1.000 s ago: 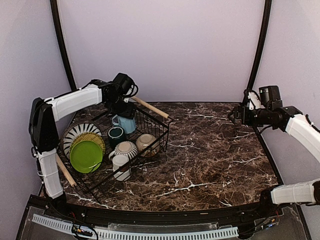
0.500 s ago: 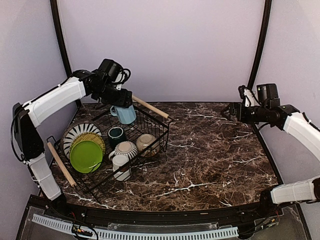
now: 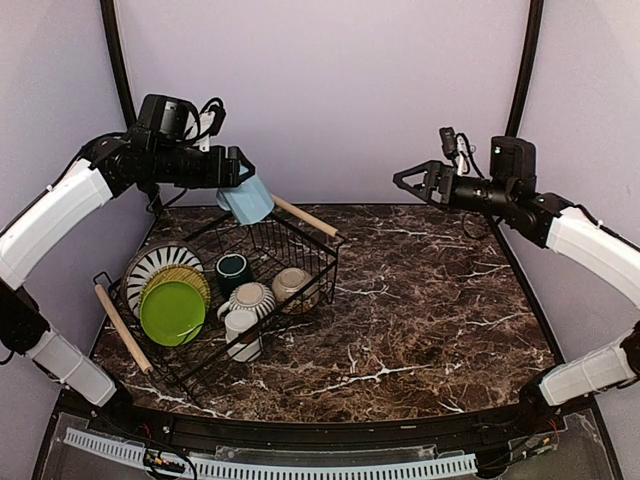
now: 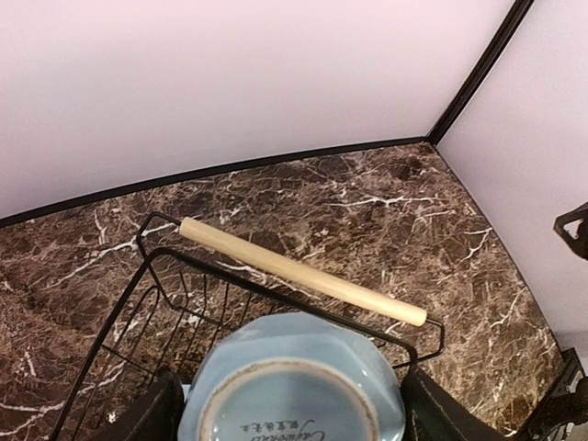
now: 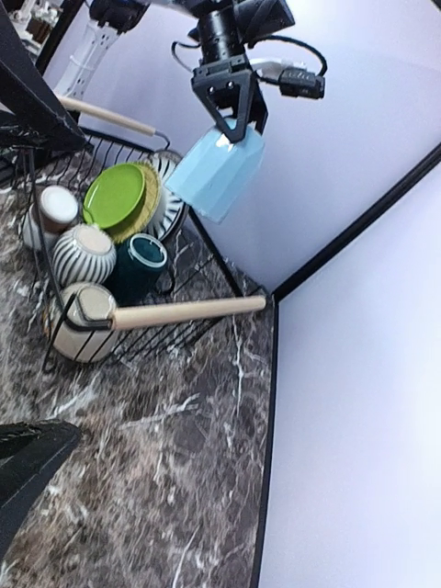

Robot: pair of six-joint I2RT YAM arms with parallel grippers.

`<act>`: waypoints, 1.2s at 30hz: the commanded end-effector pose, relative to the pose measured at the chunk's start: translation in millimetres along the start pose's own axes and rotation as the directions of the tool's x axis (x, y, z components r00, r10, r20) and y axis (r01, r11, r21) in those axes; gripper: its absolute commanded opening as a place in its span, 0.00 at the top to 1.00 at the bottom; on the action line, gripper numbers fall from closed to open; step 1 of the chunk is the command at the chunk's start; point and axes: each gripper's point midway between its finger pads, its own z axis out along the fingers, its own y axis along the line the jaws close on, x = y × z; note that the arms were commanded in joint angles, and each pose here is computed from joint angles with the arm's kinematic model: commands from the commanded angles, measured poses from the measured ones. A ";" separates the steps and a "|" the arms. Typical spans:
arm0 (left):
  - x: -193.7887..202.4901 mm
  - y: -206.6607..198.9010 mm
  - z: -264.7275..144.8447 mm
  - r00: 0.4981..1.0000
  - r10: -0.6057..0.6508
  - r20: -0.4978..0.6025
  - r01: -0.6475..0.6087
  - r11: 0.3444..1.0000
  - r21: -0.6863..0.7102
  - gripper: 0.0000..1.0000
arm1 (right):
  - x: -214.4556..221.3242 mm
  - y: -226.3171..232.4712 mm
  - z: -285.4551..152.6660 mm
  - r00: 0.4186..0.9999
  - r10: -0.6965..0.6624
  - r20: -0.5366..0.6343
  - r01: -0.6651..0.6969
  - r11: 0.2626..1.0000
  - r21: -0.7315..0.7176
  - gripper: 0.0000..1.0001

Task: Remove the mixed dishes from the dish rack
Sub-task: Grab the bowl from the dish rack, then pass from the left arm to the right

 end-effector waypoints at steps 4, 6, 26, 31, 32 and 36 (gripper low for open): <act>-42.7 -36.6 -42.5 0.972 -0.104 0.212 0.056 0.974 0.218 0.79 | -23.0 84.3 44.6 0.995 0.068 0.067 -0.043 0.947 -0.317 0.01; -44.9 -42.7 -47.1 0.965 -0.129 0.229 0.066 0.963 0.263 0.79 | -19.2 97.9 60.0 0.994 0.098 0.049 -0.074 0.927 -0.367 0.01; -6.0 -12.2 -8.9 0.976 -0.176 0.125 0.161 0.979 0.123 0.86 | 85.6 144.2 191.5 0.915 0.281 -0.291 -0.395 0.775 -0.494 0.06; -3.3 -13.7 -3.1 0.976 -0.187 0.110 0.171 0.976 0.134 0.87 | 88.8 148.5 202.5 0.902 0.302 -0.308 -0.426 0.737 -0.524 0.09; -1.8 -14.3 -2.1 0.977 -0.188 0.105 0.173 0.975 0.138 0.87 | 87.4 149.7 202.6 0.902 0.306 -0.305 -0.428 0.731 -0.532 0.09; -0.8 -15.5 -1.9 0.973 -0.199 0.114 0.180 0.971 0.157 0.88 | 80.9 153.6 203.1 0.893 0.339 -0.296 -0.450 0.678 -0.581 0.15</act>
